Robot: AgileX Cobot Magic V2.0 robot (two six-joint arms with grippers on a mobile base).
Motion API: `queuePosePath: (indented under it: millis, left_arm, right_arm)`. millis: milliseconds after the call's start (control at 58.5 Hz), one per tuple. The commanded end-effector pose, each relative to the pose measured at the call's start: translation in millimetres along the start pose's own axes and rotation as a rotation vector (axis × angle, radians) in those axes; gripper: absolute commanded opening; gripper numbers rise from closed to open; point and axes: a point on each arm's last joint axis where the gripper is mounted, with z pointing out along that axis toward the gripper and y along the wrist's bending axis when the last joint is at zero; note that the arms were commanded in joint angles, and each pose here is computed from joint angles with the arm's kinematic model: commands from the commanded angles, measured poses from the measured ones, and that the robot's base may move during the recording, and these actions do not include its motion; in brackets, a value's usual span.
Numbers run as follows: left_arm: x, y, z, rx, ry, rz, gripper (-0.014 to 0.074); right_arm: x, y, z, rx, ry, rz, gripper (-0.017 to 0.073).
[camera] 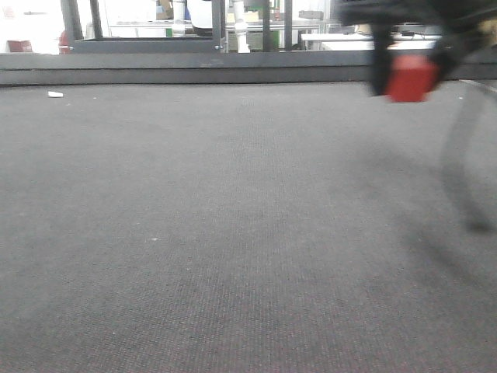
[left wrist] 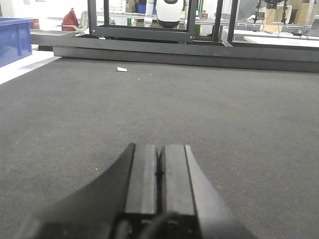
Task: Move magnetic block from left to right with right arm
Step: 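Raise the held red cube with the right gripper away from the table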
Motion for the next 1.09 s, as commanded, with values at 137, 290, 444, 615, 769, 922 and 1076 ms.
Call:
queuePosePath:
  millis: [137,290,444,615,769,922,1076]
  left_arm:
    - [-5,0.5,-1,-0.002,-0.091,-0.011,-0.0126]
    - [-5,0.5,-1,-0.002,-0.091,-0.011,-0.0126]
    - [-5,0.5,-1,-0.002,-0.091,-0.011,-0.0126]
    - [-5,0.5,-1,-0.002,-0.091,-0.011,-0.0126]
    - [-5,0.5,-1,-0.002,-0.091,-0.011,-0.0126]
    - [-5,0.5,-1,-0.002,-0.091,-0.011,-0.0126]
    - [-5,0.5,-1,-0.002,-0.091,-0.011,-0.0126]
  right_arm:
    - [34,-46.1,-64,0.036,-0.209,-0.070,0.0222]
    - [76,-55.9,-89,0.040,-0.292,-0.110,0.0222]
    - [123,-61.6,-117,0.030,-0.377,-0.104,0.0222]
    - [163,-67.6,-142,0.027,-0.475,-0.095,0.0222]
    - [192,-73.1,-173,0.028,-0.576,-0.077,0.0222]
    - [212,-76.4,-199,0.019,-0.716,-0.066,0.0222]
    - [228,-78.8,-217,0.011,-0.833,-0.058,0.0222]
